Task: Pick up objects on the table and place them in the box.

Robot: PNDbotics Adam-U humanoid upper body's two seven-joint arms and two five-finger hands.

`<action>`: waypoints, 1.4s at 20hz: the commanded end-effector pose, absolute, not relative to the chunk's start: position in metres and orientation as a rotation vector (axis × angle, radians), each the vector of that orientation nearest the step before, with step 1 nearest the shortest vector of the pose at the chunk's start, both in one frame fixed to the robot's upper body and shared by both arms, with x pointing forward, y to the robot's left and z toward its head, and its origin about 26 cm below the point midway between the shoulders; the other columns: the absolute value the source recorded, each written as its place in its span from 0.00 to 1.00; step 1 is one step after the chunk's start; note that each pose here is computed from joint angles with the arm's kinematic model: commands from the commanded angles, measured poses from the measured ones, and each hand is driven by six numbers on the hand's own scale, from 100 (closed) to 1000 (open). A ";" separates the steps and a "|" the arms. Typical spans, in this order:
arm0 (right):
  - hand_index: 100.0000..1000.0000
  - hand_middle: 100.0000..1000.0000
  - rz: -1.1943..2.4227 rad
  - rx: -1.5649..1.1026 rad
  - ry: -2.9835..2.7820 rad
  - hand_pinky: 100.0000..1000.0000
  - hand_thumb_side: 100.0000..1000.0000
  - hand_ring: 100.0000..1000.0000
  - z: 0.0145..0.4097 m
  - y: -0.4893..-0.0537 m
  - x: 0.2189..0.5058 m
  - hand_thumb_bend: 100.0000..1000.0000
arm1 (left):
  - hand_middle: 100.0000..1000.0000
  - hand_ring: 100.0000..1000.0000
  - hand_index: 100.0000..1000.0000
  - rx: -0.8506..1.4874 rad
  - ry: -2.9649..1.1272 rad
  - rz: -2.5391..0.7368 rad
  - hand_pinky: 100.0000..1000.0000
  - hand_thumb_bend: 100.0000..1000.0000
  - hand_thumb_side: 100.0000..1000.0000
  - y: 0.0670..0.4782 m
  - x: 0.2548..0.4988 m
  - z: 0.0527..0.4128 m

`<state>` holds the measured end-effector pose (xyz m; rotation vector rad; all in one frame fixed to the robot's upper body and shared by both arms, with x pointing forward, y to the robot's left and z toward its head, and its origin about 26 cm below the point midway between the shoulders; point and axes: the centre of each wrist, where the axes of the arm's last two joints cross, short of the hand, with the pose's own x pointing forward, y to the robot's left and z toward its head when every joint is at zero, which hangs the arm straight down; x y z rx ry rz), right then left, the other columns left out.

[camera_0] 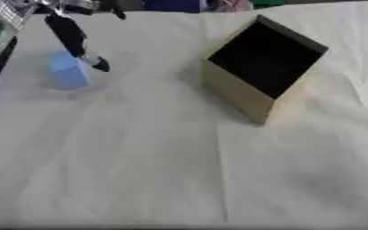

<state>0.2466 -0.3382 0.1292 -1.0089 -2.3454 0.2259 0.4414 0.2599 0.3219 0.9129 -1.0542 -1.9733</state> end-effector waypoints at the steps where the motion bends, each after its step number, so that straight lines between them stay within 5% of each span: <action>1: 0.75 0.59 0.250 -1.013 -2.369 0.63 0.83 0.73 0.138 -0.339 0.246 0.00 | 0.99 1.00 1.00 0.971 -1.006 -1.963 1.00 0.57 0.43 0.269 0.444 0.333; 14: 0.74 0.59 0.248 -1.015 -2.364 0.63 0.83 0.73 0.136 -0.339 0.246 0.00 | 0.96 1.00 1.00 1.037 -0.825 -1.818 1.00 0.81 0.63 0.304 0.462 0.323; 28: 0.74 0.59 0.241 -1.012 -2.366 0.63 0.84 0.73 0.136 -0.338 0.246 0.00 | 0.98 1.00 1.00 1.023 -0.762 -1.746 1.00 0.79 0.63 0.324 0.467 0.313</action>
